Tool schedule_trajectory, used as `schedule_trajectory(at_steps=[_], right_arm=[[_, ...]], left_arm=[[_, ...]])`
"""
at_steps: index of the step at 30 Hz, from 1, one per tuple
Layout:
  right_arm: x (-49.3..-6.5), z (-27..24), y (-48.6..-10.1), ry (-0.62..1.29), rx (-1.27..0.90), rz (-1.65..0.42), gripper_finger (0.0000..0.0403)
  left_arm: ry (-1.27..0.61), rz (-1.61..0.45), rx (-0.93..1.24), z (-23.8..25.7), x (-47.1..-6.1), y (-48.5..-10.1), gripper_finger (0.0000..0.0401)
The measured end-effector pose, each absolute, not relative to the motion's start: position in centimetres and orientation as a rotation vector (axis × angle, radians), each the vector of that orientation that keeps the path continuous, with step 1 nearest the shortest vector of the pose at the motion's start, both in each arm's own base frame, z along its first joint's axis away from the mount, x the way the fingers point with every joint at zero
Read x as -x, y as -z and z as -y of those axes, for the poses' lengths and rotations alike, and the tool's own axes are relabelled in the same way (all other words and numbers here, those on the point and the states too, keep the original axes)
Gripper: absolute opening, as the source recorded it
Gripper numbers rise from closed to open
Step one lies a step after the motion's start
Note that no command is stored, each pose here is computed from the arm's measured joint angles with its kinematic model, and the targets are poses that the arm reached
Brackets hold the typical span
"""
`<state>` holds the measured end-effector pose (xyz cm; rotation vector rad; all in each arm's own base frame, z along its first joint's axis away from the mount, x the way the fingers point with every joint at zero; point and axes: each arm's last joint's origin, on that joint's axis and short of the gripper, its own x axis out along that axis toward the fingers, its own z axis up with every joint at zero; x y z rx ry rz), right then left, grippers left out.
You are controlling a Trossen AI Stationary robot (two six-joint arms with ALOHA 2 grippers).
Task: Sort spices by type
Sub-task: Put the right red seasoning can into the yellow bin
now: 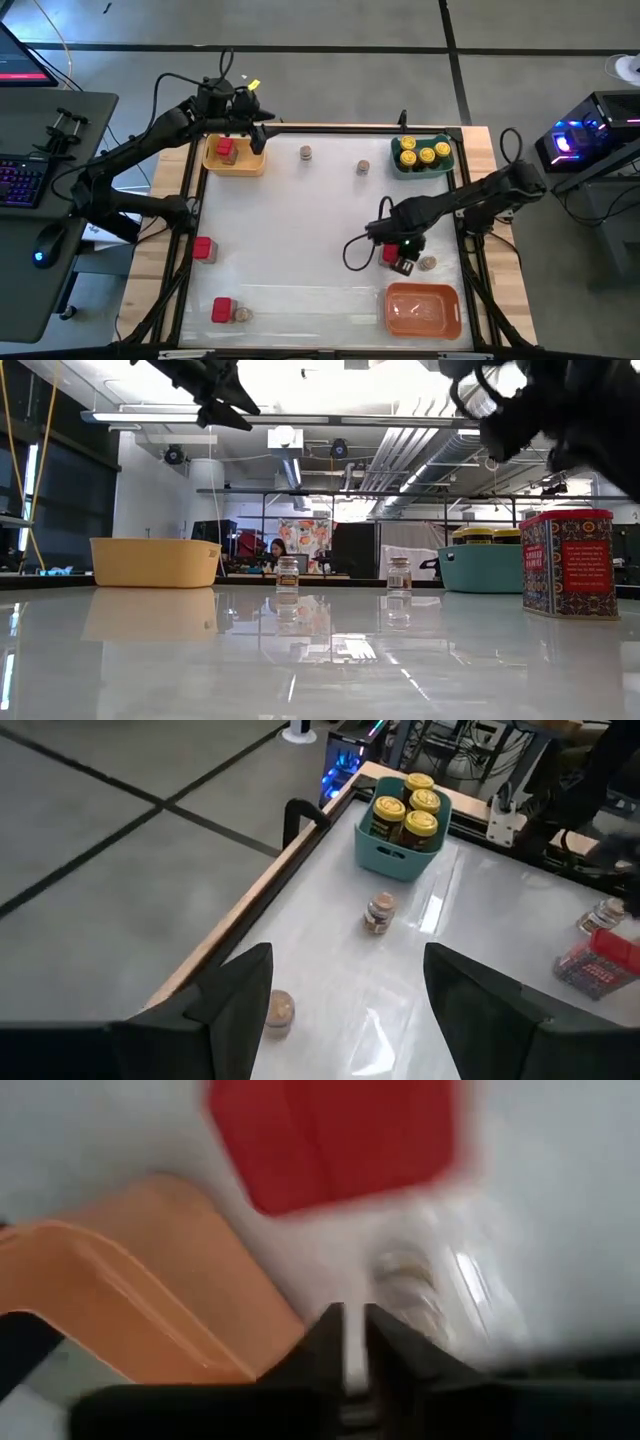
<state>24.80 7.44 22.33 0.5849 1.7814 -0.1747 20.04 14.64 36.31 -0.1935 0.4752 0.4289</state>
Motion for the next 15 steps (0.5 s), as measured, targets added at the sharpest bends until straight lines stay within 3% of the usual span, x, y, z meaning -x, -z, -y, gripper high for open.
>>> schedule_trajectory(at_steps=[7, 12, 15], right_arm=[[-24.7, -7.0, -19.3, 0.165, -0.536, -1.702, 0.0004], [-24.5, -7.5, -18.3, 0.114, -0.446, -1.665, 0.0002], [-25.1, -7.7, -18.0, 0.091, -0.439, -1.587, 0.0003]], left_arm=[[-0.339, -0.446, 0.3, -14.3, -20.2, -36.4, 0.0244], [-0.332, -0.434, 0.382, -14.0, -20.4, -36.4, 0.0244], [-0.233, -0.432, 0.403, -13.2, -20.8, -36.5, 0.0244]])
